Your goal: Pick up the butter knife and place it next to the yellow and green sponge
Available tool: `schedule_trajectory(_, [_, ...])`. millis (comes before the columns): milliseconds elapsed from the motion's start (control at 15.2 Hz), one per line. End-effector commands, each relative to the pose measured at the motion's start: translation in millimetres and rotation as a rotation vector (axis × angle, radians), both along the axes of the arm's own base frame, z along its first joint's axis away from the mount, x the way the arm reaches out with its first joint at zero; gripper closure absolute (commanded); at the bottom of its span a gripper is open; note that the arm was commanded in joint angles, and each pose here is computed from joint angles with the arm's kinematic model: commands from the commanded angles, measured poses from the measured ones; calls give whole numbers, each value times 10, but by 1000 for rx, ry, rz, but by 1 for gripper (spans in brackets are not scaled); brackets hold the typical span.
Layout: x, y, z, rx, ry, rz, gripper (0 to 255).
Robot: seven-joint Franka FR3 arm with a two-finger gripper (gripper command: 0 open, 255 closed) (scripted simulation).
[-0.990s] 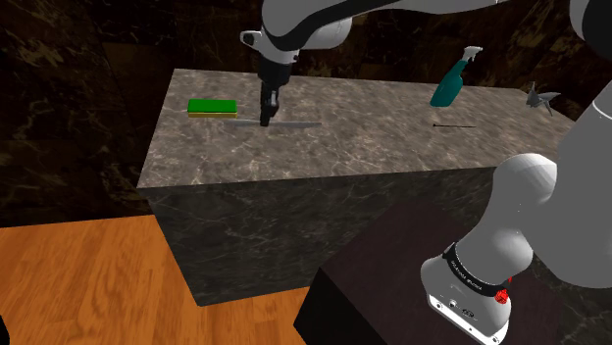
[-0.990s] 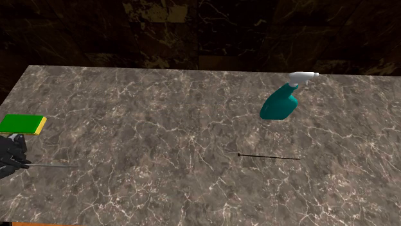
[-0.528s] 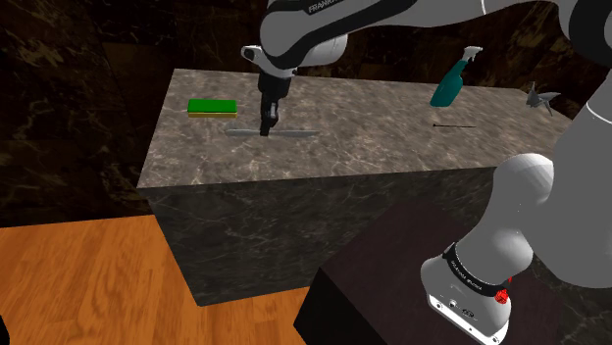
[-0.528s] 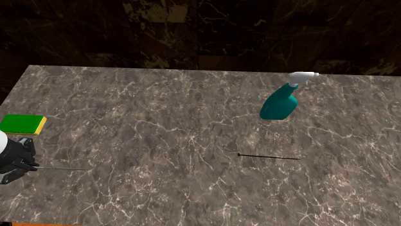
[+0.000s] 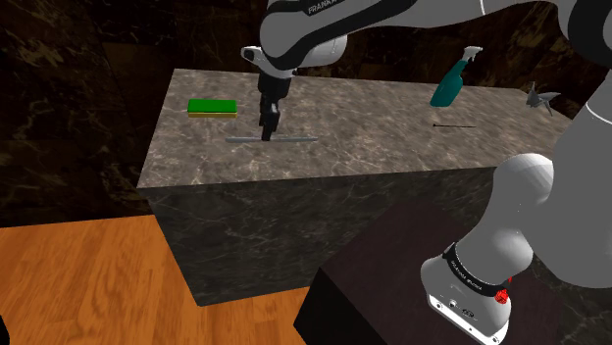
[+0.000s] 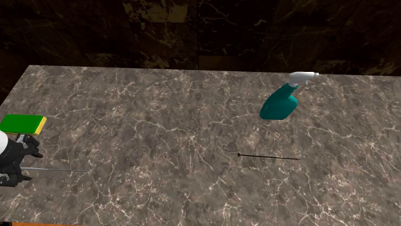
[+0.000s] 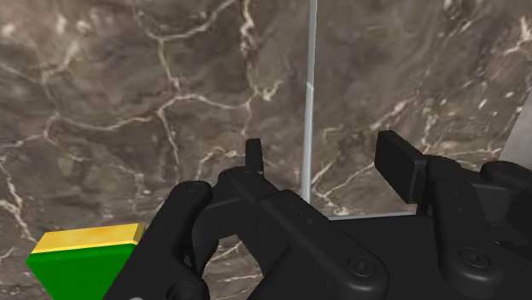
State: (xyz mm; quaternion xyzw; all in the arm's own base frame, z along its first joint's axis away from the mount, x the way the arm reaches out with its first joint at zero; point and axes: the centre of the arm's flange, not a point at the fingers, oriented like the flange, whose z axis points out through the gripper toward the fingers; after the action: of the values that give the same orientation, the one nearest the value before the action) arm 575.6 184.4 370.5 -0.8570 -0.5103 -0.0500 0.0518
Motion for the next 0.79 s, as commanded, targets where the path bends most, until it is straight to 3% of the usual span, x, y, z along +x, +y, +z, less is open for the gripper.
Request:
schedule_trajectory(0, [0, 0, 0, 0, 0, 0, 0])
schedule_trajectory(198, [0, 0, 0, 0, 0, 0, 0])
schedule_trajectory(462, [-16, -70, 495, 0, 0, 0, 0])
schedule_trajectory(726, [-16, -70, 495, 0, 0, 0, 0])
